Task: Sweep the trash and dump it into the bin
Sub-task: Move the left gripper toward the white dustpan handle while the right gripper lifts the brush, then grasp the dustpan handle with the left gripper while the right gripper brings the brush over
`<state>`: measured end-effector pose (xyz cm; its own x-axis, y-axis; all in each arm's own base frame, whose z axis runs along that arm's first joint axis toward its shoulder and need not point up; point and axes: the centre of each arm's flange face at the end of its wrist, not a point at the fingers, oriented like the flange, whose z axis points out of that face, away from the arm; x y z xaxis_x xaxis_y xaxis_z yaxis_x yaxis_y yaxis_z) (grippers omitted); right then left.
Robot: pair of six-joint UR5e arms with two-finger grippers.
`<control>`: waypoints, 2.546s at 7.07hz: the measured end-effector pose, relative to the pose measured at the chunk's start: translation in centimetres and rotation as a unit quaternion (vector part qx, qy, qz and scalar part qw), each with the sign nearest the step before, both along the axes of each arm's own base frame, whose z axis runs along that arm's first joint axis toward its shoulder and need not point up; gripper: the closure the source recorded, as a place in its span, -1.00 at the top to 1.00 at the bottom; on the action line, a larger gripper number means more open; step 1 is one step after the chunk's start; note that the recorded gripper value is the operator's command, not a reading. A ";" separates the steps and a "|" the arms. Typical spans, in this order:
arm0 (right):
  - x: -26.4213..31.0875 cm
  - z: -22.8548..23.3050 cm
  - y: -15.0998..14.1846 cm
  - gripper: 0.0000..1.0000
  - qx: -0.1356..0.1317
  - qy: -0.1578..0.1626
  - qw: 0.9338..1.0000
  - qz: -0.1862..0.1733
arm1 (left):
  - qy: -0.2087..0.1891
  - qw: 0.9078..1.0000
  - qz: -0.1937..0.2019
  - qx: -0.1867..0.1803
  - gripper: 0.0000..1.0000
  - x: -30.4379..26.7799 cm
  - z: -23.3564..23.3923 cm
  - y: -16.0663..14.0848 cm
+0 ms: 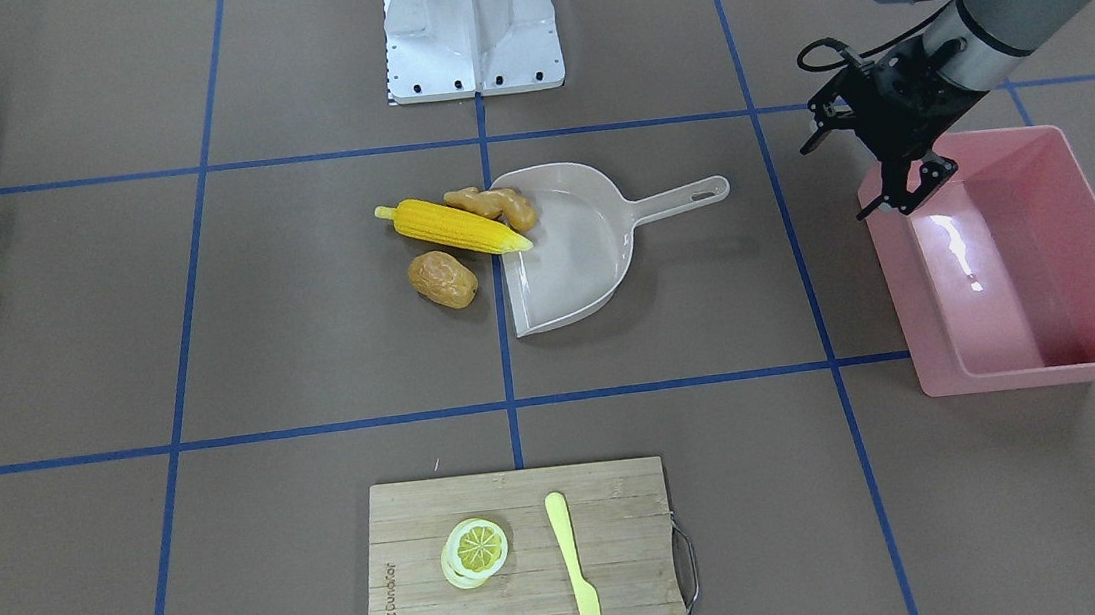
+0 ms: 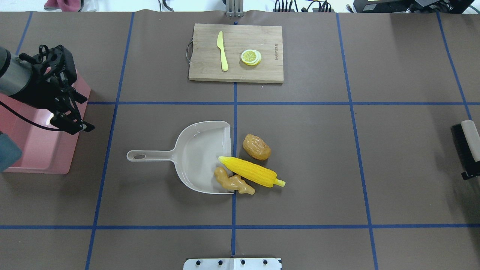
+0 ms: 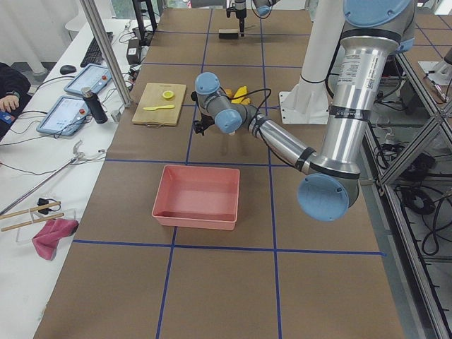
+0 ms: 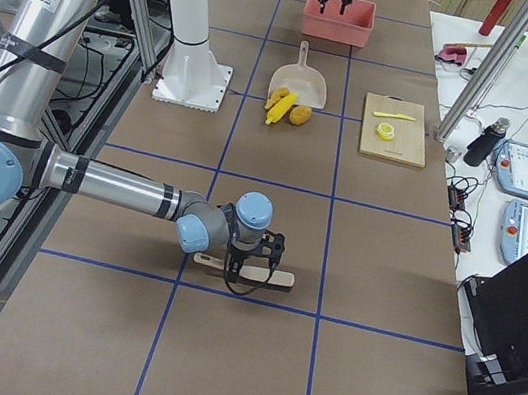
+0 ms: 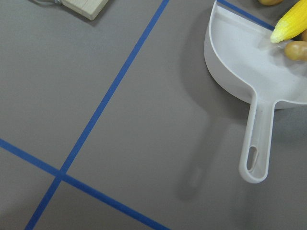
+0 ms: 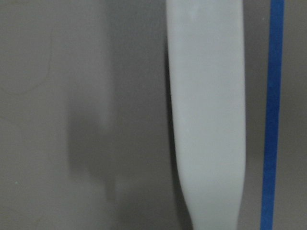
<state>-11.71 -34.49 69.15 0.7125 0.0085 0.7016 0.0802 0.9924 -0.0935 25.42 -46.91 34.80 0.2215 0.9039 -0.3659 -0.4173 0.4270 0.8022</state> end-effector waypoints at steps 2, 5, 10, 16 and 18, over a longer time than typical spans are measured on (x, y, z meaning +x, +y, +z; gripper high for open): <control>0.5 0.2 2.2 0.05 -0.004 0.012 1.000 -0.008 | 0.002 1.000 0.010 0.005 0.98 0.9 -0.3 0.7; 1.1 0.2 3.0 -1.00 -0.005 0.017 1.000 -0.007 | 0.017 0.997 0.038 0.062 0.95 2.3 -1.8 1.2; -0.5 -12.4 3.5 -1.00 -0.003 0.021 0.999 -0.032 | 0.078 0.985 0.051 0.147 0.93 4.8 0.6 2.4; -24.4 -38.8 3.6 -1.00 -0.020 -0.002 0.999 -0.049 | 0.156 0.975 0.029 0.152 0.87 12.2 3.6 6.6; -29.6 -42.0 4.3 -1.00 -0.019 -0.001 0.998 -0.061 | 0.156 0.975 0.025 0.157 0.87 15.5 3.6 7.6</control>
